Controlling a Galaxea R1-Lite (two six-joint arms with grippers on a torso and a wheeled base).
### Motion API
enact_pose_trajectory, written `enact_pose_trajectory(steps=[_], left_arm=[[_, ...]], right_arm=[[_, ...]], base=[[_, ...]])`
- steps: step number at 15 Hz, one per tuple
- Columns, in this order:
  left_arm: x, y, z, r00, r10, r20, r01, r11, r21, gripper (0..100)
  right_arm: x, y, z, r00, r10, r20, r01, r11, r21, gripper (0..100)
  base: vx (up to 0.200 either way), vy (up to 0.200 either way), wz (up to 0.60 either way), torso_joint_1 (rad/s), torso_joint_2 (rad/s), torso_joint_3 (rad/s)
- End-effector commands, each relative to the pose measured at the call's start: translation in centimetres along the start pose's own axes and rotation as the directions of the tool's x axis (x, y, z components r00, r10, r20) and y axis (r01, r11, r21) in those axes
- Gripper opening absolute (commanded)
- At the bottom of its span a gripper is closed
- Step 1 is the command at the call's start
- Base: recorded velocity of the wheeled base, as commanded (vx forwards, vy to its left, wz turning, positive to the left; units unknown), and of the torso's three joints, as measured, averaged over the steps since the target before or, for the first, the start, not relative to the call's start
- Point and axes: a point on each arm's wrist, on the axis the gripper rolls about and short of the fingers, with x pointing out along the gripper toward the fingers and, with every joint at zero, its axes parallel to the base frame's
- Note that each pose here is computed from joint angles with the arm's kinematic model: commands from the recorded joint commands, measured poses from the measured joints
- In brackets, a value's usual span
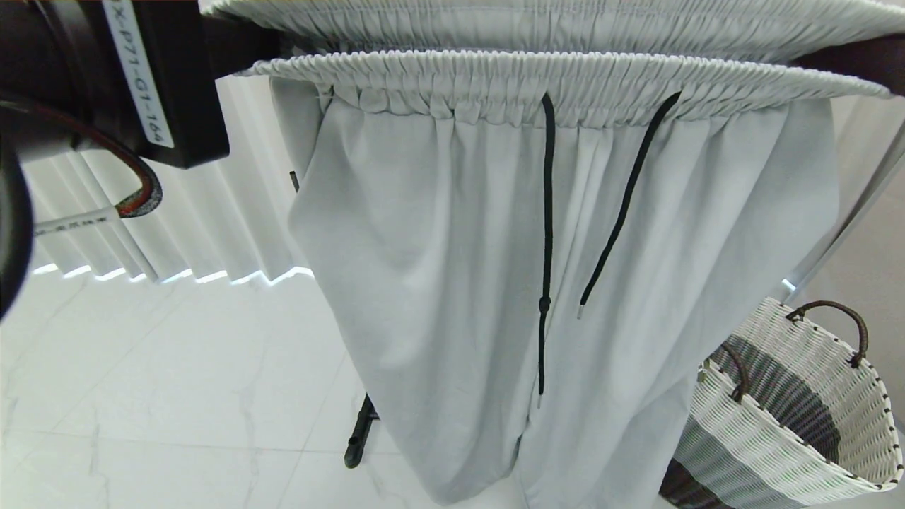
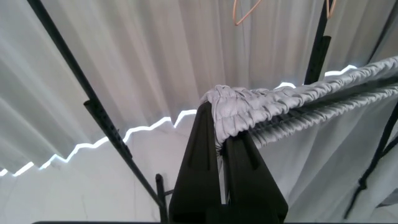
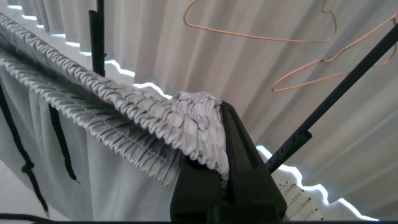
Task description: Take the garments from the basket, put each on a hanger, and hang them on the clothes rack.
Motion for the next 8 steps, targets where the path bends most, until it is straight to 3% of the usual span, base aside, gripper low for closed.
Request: enact_pose_trajectory(steps=[1,3,4,8], left_arm=[[0.03,-0.02,-0.01,1.0,0.001,-0.001,-0.001,1.0,0.001,0],[0.03,-0.02,-0.01,1.0,0.001,-0.001,-0.001,1.0,0.001,0],[0.03,-0.02,-0.01,1.0,0.001,-0.001,-0.001,1.0,0.001,0],[0.07,0.1,0.0,1.0,0.022,-0.005,-0.022,1.0,0.0,0]], right_arm=[[-0.27,-0.12,0.08,1.0,0.0,0.005,0.0,1.0,0.002,0],[-0.27,-0.08,-0.02,1.0,0.003,-0.004,-0.003,1.0,-0.003,0],[-0.27,-0.07,-0.07,1.0,0.003,-0.009,-0.003,1.0,-0.005,100],[-0.83,-0.11,-0.74,1.0,0.013,-0.016,-0.013,1.0,-0.023,100]], base=[[0.0,0.0,0.0,0.0,0.0,0.0],[0.0,0.0,0.0,0.0,0.0,0.0],[0.0,0.0,0.0,0.0,0.0,0.0],[0.0,0.0,0.0,0.0,0.0,0.0]])
